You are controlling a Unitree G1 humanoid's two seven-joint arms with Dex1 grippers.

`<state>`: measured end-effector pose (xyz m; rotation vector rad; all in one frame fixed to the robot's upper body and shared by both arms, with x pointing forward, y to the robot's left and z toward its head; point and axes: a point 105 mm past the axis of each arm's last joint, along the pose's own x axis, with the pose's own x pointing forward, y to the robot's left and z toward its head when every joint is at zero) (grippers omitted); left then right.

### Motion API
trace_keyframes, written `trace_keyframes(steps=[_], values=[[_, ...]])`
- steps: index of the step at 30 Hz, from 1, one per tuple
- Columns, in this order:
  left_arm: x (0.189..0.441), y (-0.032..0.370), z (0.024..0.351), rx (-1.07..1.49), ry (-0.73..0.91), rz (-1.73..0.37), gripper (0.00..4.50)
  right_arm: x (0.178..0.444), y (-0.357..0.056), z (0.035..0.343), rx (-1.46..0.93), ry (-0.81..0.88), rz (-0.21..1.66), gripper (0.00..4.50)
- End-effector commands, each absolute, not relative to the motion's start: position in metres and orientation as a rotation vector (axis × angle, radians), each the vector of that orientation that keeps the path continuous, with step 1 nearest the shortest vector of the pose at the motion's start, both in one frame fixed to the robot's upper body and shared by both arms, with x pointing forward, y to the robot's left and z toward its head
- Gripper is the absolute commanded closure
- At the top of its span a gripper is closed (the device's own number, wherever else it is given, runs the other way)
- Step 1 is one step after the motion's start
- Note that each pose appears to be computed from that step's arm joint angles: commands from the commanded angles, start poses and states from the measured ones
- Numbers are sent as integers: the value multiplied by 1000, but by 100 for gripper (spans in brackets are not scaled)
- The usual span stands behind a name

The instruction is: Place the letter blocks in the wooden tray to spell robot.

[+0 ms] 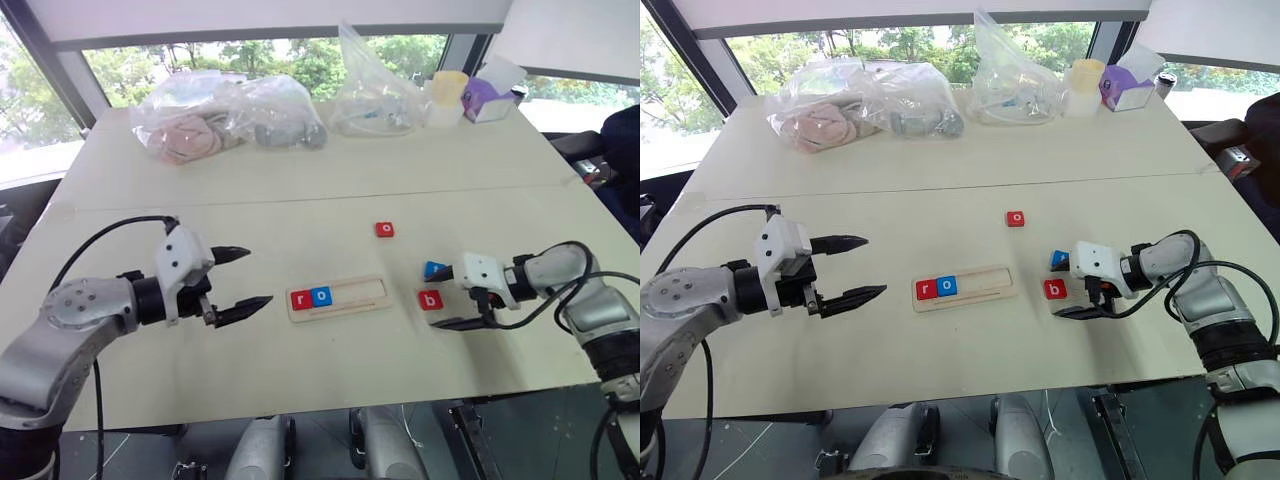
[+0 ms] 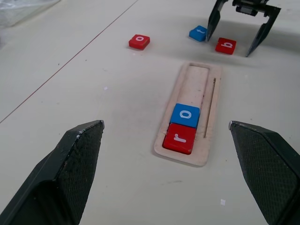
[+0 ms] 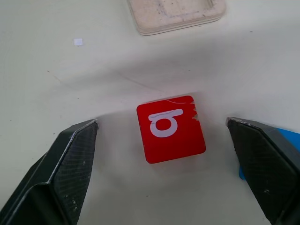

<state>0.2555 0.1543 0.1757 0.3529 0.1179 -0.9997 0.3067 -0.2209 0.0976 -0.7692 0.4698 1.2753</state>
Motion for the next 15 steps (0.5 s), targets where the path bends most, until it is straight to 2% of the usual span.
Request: trace_keyframes(steps=[1, 4, 9, 15], values=[[254, 155, 185, 373, 82, -990, 0, 308, -224, 90, -780, 512, 1262, 186], [254, 156, 186, 374, 81, -983, 0, 308, -215, 94, -769, 481, 1275, 336], [251, 158, 184, 373, 88, -978, 0, 312, -180, 122, -753, 352, 1292, 336], [243, 158, 176, 400, 129, -1027, 0, 312, -126, 158, -739, 231, 1412, 336]])
